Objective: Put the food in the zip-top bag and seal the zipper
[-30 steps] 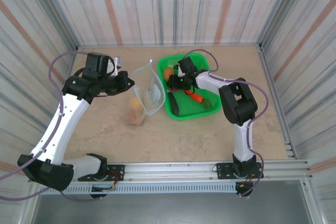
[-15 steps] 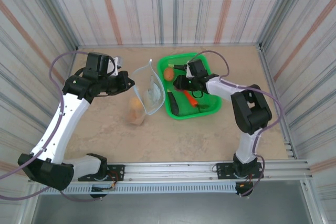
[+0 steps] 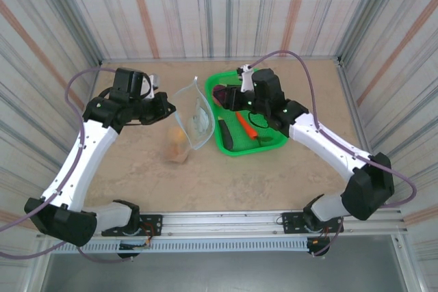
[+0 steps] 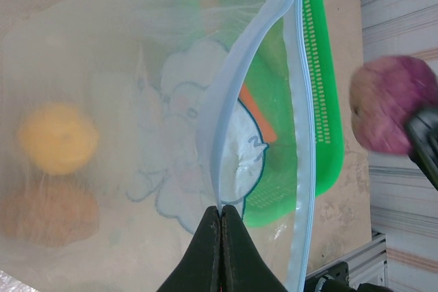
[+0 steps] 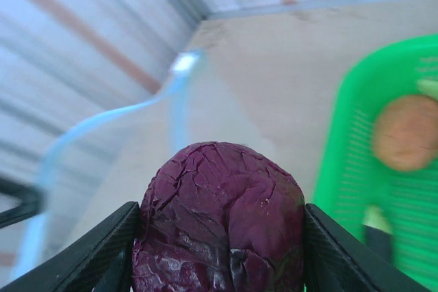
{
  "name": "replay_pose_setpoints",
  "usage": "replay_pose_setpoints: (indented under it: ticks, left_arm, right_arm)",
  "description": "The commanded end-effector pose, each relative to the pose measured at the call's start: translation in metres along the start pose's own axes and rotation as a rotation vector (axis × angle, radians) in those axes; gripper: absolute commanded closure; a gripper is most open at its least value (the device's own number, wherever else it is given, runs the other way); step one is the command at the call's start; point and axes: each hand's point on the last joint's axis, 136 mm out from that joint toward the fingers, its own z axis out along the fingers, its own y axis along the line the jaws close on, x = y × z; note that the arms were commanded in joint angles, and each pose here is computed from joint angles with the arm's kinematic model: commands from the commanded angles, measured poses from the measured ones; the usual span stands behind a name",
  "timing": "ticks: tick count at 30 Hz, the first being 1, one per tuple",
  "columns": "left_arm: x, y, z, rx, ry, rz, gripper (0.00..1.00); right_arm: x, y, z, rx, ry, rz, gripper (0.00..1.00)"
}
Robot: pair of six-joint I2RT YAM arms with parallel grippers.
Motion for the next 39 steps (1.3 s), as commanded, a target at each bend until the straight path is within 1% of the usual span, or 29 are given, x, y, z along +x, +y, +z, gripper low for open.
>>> replay_pose_setpoints:
  ticks: [1, 4, 6, 10, 15, 20, 23, 27, 31, 33, 36, 39]
  left_arm:
    - [-0.004, 0.0, -0.006, -0.01, -0.007, -0.026, 1.0]
    - [-0.005, 0.0, -0.009, -0.014, -0.02, -0.028, 1.0]
    - [-0.007, -0.002, -0.011, -0.01, -0.027, -0.027, 1.0]
    - [-0.009, -0.005, -0.017, -0.003, -0.045, -0.034, 1.0]
    - [-0.01, -0.008, -0.022, 0.008, -0.062, -0.037, 1.0]
    - [-0.01, -0.008, -0.024, 0.008, -0.07, -0.032, 1.0]
    - [-0.011, -0.008, -0.022, 0.009, -0.07, -0.035, 1.0]
    - [-0.012, -0.005, -0.018, 0.002, -0.069, -0.038, 1.0]
    - [-0.018, -0.004, -0.017, -0.008, -0.08, -0.038, 1.0]
    - [-0.021, -0.004, -0.016, -0.014, -0.087, -0.035, 1.0]
    - [-0.025, -0.003, -0.014, -0.019, -0.093, -0.041, 1.0]
    - [-0.029, -0.004, -0.01, -0.018, -0.088, -0.044, 1.0]
  right_arm:
    - [-0.002, 0.036, -0.008, -0.021, -0.003, -0.081, 0.44]
    - [0.011, 0.062, 0.0, -0.065, 0.035, -0.119, 0.43]
    - [0.022, 0.069, 0.009, -0.066, 0.066, -0.128, 0.43]
    - [0.044, 0.066, 0.03, -0.031, 0.116, -0.124, 0.42]
    - [0.064, 0.061, 0.057, 0.096, 0.122, -0.189, 0.38]
    - [0.066, 0.045, 0.085, 0.203, 0.156, -0.171, 0.36]
    - [0.065, 0.043, 0.101, 0.223, 0.177, -0.17, 0.34]
    - [0.065, 0.034, 0.12, 0.24, 0.21, -0.144, 0.34]
    - [0.062, 0.027, 0.13, 0.254, 0.223, -0.129, 0.32]
    - [0.06, 0.025, 0.134, 0.256, 0.214, -0.13, 0.28]
    - [0.055, 0.024, 0.139, 0.243, 0.202, -0.129, 0.25]
    - [0.052, 0.027, 0.143, 0.222, 0.192, -0.128, 0.17]
